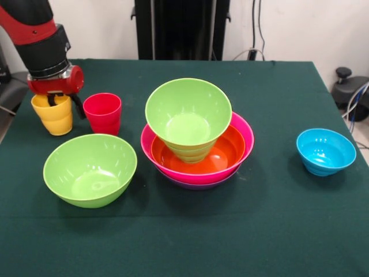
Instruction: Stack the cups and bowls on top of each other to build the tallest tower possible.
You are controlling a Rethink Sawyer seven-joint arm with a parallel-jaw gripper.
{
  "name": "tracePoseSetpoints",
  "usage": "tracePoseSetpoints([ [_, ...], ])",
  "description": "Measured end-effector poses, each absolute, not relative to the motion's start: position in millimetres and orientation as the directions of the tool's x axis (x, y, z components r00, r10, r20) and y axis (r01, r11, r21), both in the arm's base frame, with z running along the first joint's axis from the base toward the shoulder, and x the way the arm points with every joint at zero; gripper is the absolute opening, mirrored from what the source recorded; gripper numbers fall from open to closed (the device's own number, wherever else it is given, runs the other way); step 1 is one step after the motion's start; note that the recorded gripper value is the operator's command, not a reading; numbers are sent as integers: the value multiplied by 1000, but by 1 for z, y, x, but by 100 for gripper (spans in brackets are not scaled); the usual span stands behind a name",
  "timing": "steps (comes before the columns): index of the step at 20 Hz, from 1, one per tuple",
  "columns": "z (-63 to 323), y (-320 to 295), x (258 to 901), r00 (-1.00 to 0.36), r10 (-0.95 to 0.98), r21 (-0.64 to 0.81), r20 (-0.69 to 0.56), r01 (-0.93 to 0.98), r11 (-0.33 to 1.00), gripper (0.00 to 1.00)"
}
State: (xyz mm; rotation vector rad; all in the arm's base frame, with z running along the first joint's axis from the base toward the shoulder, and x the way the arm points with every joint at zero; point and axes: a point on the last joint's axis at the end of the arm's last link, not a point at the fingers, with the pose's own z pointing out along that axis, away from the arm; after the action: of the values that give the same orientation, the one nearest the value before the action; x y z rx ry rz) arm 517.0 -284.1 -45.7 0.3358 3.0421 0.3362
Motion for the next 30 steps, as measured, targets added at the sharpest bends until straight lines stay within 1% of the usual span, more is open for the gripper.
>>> tracePoseSetpoints([
  [4, -46, -284, 517, -974, 222, 222, -38, 208, 953, 100],
  [5, -43, -285, 520, -974, 220, 220, -50, 204, 954, 0],
  [8, -41, -286, 524, -974, 220, 218, -60, 202, 955, 0],
  [12, -26, -299, 537, -971, 218, 187, -101, 196, 963, 0],
  [23, -24, -299, 536, -971, 215, 184, -102, 194, 964, 0],
  [25, -18, -298, 532, -973, 207, 180, -100, 187, 966, 0],
  [28, 2, -292, 523, -977, 192, 180, -96, 172, 968, 0],
  [30, 25, -286, 518, -977, 190, 186, -97, 170, 968, 0],
])
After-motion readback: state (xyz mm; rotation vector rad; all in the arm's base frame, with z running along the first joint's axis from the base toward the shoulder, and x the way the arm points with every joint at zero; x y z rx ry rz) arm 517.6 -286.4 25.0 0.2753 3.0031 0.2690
